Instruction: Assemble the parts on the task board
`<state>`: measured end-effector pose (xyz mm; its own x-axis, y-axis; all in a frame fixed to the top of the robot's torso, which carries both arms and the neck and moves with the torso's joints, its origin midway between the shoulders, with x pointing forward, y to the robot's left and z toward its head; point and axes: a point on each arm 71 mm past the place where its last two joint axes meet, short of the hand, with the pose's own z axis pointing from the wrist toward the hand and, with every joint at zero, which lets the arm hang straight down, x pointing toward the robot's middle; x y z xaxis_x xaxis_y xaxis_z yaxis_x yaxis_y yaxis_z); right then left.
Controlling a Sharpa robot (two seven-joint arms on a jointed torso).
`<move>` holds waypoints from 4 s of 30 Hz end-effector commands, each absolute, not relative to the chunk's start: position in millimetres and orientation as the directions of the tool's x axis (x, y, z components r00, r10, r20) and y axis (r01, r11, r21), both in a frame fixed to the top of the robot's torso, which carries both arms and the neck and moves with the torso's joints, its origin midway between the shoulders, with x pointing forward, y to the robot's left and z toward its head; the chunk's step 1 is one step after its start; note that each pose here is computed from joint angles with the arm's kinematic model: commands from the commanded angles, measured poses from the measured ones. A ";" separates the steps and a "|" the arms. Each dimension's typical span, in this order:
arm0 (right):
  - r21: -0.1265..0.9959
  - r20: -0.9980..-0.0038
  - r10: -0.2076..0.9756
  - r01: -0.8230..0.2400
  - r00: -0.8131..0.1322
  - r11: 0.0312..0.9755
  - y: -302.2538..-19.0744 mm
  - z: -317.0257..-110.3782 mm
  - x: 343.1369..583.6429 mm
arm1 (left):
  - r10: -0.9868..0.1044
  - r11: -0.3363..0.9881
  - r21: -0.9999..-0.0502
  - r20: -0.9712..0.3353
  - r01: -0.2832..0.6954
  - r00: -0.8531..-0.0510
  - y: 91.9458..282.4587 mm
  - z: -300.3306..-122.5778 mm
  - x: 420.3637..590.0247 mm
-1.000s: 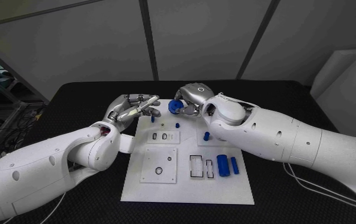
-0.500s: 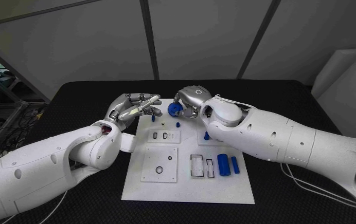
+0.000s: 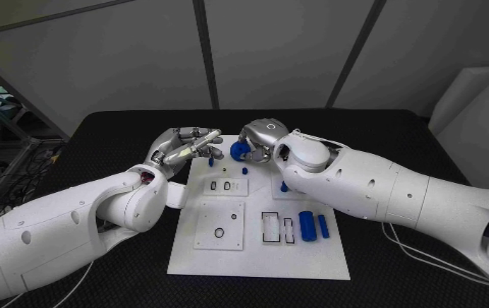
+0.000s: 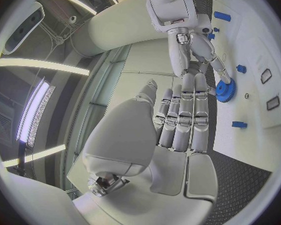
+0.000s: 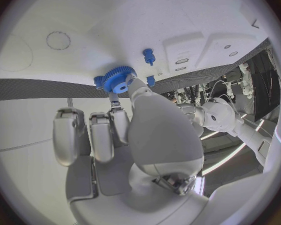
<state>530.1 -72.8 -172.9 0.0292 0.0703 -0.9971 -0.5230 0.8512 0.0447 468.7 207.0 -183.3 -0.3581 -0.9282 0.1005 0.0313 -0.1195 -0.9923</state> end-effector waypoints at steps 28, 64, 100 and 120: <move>0.085 -0.995 0.048 -0.493 -0.087 0.866 -78.7 -181.4 534.2 | -0.925 -0.113 -0.993 0.098 0.019 -0.366 205.4 -183.4 469.1; 0.495 -0.857 0.504 -0.448 -0.108 0.744 -235.9 -145.3 511.1 | -0.930 -0.108 -0.994 0.093 0.022 -0.357 211.2 -183.8 469.7; 0.491 -0.871 0.446 -0.335 -0.205 0.804 -296.9 -186.9 524.8 | -0.934 -0.104 -0.994 0.091 0.018 -0.346 213.6 -188.5 472.8; 0.490 -0.870 0.429 -0.332 -0.243 0.806 -289.4 -198.1 526.0 | -0.936 -0.099 -0.995 0.089 0.013 -0.342 214.5 -189.3 473.1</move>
<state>526.1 -290.7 -197.8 -0.2291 0.4425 -0.8670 -0.3229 0.8057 0.4966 473.1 215.1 -189.8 -0.3343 -0.9380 0.0917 0.0149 -0.1026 -0.9946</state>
